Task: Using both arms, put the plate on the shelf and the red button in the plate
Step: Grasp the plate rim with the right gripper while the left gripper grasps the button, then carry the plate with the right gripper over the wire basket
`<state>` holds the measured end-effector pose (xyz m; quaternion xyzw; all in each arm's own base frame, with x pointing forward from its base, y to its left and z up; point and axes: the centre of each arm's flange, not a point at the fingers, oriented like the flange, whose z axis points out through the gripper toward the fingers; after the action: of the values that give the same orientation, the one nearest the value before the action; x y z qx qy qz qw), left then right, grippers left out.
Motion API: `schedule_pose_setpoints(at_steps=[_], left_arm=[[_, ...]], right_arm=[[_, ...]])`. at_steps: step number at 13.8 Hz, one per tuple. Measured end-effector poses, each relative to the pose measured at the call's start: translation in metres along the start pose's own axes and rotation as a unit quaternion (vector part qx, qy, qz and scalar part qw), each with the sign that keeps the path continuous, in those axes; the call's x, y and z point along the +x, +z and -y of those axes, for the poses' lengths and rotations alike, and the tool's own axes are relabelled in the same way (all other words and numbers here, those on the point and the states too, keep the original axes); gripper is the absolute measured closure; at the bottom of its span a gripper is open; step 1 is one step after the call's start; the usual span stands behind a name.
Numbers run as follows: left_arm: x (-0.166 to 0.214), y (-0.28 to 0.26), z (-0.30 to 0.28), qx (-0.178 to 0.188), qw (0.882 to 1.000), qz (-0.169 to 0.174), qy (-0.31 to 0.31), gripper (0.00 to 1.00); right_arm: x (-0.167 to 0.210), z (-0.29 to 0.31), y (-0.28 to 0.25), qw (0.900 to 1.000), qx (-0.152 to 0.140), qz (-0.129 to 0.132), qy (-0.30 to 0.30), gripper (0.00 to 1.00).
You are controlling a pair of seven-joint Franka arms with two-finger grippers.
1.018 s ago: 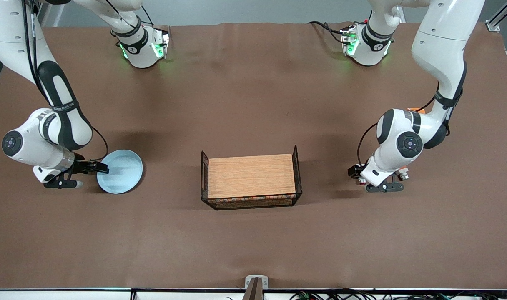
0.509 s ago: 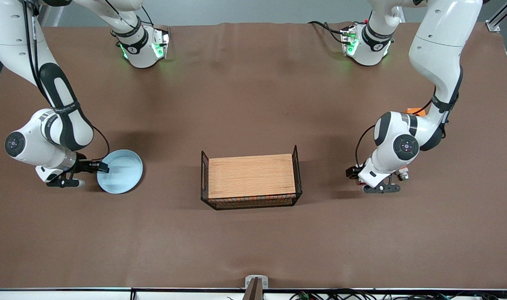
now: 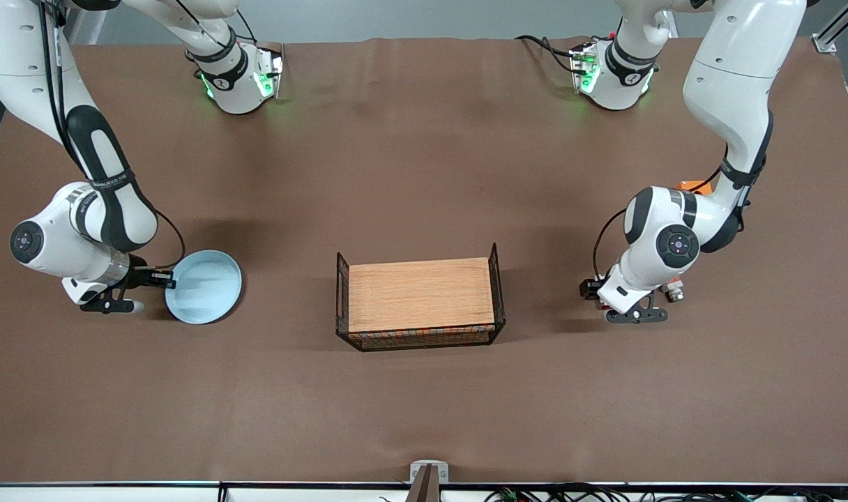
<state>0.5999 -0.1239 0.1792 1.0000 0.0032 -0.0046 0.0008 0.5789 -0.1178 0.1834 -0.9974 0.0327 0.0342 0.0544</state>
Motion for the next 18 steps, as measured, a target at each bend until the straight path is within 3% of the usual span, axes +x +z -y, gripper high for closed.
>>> schedule_pose_setpoints(at_steps=[3, 5, 9, 10, 13, 18], left_arm=[[-0.001, 0.002, 0.0, 0.0, 1.0, 0.001, 0.0, 0.36], [-0.001, 0.003, 0.0, 0.0, 1.0, 0.003, 0.0, 0.42], [0.0, 0.003, -0.001, 0.0, 1.0, 0.002, 0.0, 0.52], [0.0, 0.002, -0.001, -0.001, 1.0, 0.001, 0.0, 0.58], [0.001, 0.002, 0.0, 0.0, 1.0, 0.001, -0.002, 0.59], [0.006, -0.005, 0.002, -0.002, 1.0, -0.006, -0.026, 0.59]], right_arm=[[0.004, 0.006, -0.019, 1.0, 0.007, 0.006, 0.022, 0.98], [0.009, 0.014, -0.048, 0.998, 0.017, 0.023, 0.06, 0.98], [0.009, 0.041, -0.152, 0.989, 0.037, 0.051, 0.134, 0.98], [0.003, 0.049, -0.181, 0.985, 0.04, 0.058, 0.159, 0.98], [-0.019, 0.082, -0.258, 0.966, 0.038, 0.083, 0.244, 0.98], [-0.063, 0.196, -0.335, 0.927, 0.021, 0.072, 0.368, 0.98]])
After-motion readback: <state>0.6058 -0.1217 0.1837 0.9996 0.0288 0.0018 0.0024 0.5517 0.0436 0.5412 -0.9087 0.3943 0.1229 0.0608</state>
